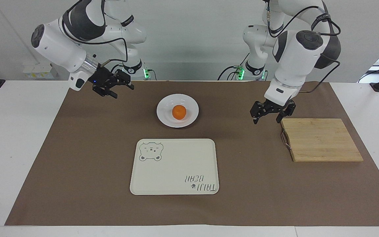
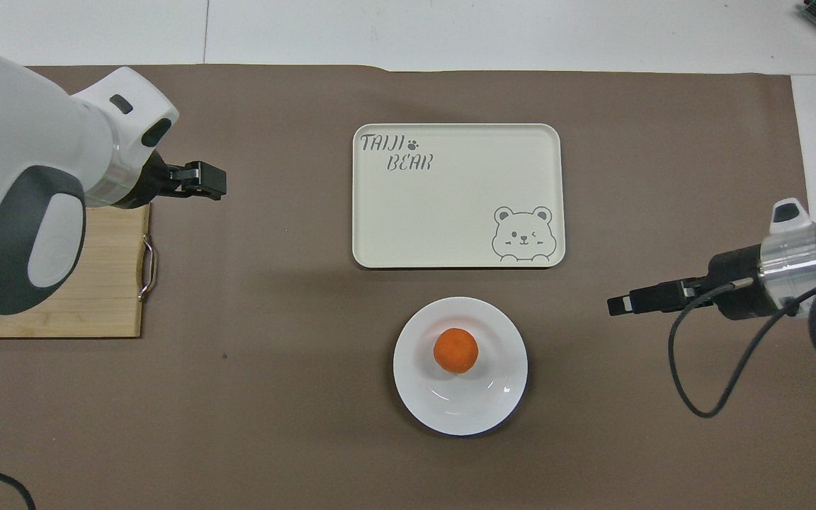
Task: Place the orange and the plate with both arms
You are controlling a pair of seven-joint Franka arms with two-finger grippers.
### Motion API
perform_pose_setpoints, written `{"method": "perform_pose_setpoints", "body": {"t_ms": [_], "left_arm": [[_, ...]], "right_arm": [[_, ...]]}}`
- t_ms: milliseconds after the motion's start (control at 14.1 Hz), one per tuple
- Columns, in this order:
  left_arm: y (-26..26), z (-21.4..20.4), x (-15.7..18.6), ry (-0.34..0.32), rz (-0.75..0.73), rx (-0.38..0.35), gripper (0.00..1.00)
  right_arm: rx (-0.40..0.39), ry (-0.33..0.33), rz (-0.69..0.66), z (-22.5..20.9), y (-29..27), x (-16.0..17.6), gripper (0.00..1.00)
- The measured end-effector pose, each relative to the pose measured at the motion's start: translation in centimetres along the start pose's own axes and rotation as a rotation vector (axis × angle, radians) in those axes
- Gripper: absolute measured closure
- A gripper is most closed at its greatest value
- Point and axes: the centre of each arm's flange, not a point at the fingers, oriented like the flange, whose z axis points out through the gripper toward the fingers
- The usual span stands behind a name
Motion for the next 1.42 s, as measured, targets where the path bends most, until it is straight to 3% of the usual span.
{"method": "perform_pose_setpoints", "body": {"t_ms": [284,568,710,1136,1420], "left_arm": [[-4.7,-2.1,0.0,0.008,0.067,0.009,0.0],[-8.8,-3.4,-0.8,-0.03,0.102,0.02,0.0],[-10.7,-4.3,-1.4,-0.054,0.104,0.024,0.0],[-10.4,-6.9,-2.3,-0.153,0.127,0.019,0.0],[-10.3,-6.7,-1.9,-0.166,0.089,0.02,0.0]], "right_arm": [[0.065,-0.006,-0.005,7.7,0.9,-0.9,0.0],[0.163,-0.016,-0.002,11.1,2.8,-2.5,0.0],[0.174,0.003,0.007,12.6,4.0,-3.1,0.0],[0.25,0.018,0.038,19.2,5.8,-5.4,0.0],[0.291,0.004,0.08,21.1,5.3,-6.8,0.0]]}}
